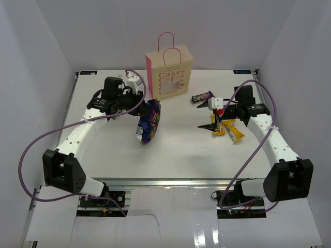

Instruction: Place the snacks into the paper bag

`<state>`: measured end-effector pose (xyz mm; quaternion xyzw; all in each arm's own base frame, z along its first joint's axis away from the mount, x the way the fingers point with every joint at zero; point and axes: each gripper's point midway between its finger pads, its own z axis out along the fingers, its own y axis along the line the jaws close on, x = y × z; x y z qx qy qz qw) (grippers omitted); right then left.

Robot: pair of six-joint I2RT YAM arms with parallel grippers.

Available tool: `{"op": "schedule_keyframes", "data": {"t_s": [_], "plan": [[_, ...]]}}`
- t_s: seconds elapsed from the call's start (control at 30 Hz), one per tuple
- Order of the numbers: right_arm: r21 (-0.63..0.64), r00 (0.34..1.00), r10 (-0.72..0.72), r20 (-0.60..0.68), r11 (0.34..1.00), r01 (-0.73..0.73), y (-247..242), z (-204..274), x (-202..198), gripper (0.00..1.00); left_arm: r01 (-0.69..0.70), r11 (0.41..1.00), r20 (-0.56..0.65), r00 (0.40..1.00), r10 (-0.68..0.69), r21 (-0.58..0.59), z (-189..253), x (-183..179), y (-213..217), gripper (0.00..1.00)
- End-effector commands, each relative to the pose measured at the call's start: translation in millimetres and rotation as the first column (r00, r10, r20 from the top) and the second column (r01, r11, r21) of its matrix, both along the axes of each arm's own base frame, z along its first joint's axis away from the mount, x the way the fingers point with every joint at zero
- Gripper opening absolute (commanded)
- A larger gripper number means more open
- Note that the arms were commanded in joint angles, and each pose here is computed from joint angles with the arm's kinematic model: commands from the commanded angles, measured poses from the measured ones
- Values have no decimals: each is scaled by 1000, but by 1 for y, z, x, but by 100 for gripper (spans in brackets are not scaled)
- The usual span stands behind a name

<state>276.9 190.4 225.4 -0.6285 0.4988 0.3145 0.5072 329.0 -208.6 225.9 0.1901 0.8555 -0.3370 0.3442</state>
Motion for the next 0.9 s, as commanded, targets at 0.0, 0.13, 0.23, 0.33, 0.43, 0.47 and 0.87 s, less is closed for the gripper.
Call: {"op": "schedule_keyframes", "data": {"t_s": [0.0, 0.13, 0.23, 0.33, 0.43, 0.47, 0.87], "plan": [[15, 928, 195, 319, 978, -210, 27, 40, 3, 90, 281, 946, 242, 941, -238, -162, 76, -36, -28, 0], [-17, 878, 308, 366, 946, -325, 75, 67, 19, 90, 366, 915, 271, 910, -314, -170, 80, -65, -38, 0], [-53, 863, 365, 350, 927, -371, 107, 71, 21, 90, 392, 904, 266, 901, -341, -171, 77, -79, -44, 0], [-73, 867, 390, 309, 919, -388, 130, 61, 19, 90, 409, 896, 261, 896, -359, -173, 76, -90, -50, 0], [-101, 869, 431, 244, 902, -420, 142, 46, 7, 90, 415, 893, 267, 893, -363, -172, 78, -97, -52, 0], [-105, 861, 450, 235, 893, -438, 147, 47, 1, 90, 414, 894, 270, 892, -362, -172, 79, -100, -51, 0], [-120, 818, 574, -31, 811, -573, 141, 10, -71, 100, 406, 900, 291, 890, -350, -158, 82, -106, -46, 0]]}}
